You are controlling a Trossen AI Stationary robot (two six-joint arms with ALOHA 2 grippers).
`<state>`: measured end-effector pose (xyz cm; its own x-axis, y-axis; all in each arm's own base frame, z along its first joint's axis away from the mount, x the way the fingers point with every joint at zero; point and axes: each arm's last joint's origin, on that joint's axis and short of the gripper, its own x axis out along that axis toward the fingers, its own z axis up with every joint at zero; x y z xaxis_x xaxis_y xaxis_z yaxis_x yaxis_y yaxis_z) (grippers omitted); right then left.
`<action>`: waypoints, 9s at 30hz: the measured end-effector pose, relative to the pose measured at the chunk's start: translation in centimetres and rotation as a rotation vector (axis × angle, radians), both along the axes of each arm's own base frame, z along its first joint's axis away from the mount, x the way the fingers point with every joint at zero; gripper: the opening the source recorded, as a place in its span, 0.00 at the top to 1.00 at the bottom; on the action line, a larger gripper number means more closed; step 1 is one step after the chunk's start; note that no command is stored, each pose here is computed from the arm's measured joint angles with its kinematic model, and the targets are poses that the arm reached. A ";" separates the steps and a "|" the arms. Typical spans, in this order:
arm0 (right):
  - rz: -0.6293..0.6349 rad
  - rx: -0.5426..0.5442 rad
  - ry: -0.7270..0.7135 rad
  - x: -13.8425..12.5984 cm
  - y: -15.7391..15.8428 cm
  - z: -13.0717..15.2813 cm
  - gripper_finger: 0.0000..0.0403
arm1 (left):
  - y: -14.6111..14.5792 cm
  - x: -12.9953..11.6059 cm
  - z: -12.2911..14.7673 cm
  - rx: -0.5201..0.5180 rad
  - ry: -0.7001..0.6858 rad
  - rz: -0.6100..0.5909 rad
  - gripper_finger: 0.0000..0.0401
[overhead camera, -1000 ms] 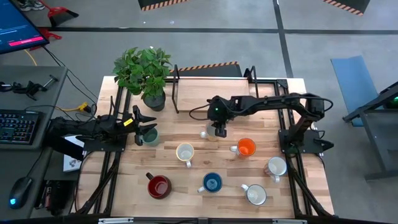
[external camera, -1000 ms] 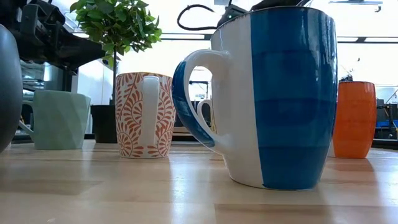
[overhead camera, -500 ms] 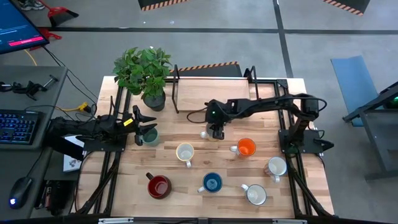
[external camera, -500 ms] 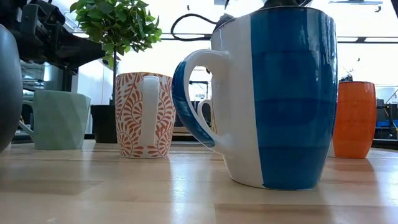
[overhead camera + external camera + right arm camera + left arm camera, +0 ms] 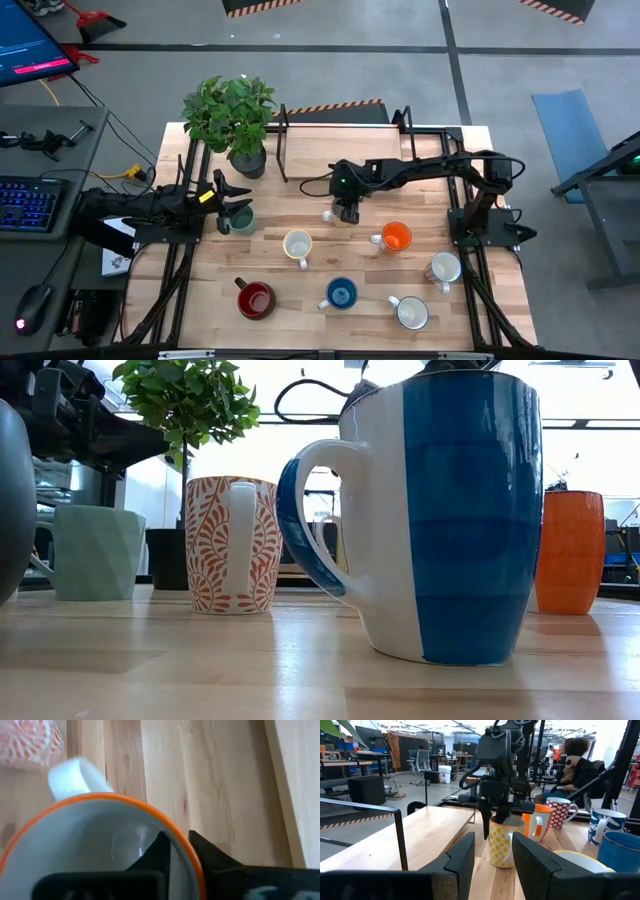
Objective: Place coffee mugs
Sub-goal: Put the patterned yellow mug on the shelf, then put the light green mug on the shelf
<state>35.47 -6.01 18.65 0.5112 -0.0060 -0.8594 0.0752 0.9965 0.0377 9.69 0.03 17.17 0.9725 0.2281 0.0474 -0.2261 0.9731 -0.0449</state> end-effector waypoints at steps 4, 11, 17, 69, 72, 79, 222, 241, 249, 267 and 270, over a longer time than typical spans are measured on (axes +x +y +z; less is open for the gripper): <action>-0.053 0.030 -0.026 0.2 0.0 0.1 0.98 | 0.0 0.0 0.0 0.007 0.001 0.001 0.70; -0.052 -0.021 -0.075 1.5 -0.3 3.8 0.99 | 0.0 0.0 0.0 0.007 0.002 0.000 0.70; -0.089 -0.186 -0.141 2.6 -2.2 9.4 1.00 | 0.0 0.0 0.0 0.007 0.002 0.000 0.70; -0.699 -0.081 0.189 -9.1 -19.9 6.4 1.00 | 0.0 0.0 0.0 -0.022 -0.005 -0.001 0.70; -0.700 -0.078 0.204 -9.4 -20.0 6.3 1.00 | 0.0 0.0 0.0 -0.035 -0.008 -0.002 0.70; -0.690 -0.086 0.205 -9.5 -20.1 6.4 0.96 | 0.0 0.0 0.0 -0.047 -0.011 -0.003 0.70; -0.593 -0.208 0.280 -5.1 -18.5 8.1 0.84 | 0.0 0.5 -0.6 -0.068 0.058 -0.001 0.70; -0.182 0.151 0.115 -1.9 -13.2 10.5 0.84 | 0.0 0.5 -0.6 -0.065 0.059 -0.001 0.70; 0.155 0.294 0.374 -2.2 -4.8 11.4 0.84 | 0.0 0.5 -0.6 -0.065 0.059 -0.001 0.70; -0.007 0.227 -0.274 -15.5 2.0 7.6 0.84 | 0.0 0.5 -0.6 -0.079 0.056 0.001 0.70; -0.018 0.220 -0.402 -17.1 2.4 6.8 0.84 | 0.0 0.5 -0.6 -0.058 0.060 0.001 0.70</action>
<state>18.34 -3.62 25.45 0.8059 0.1430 -0.5745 0.0280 0.9601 0.2782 10.19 -0.01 16.58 0.9729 0.2300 -0.0242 -0.2312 0.9689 -0.0880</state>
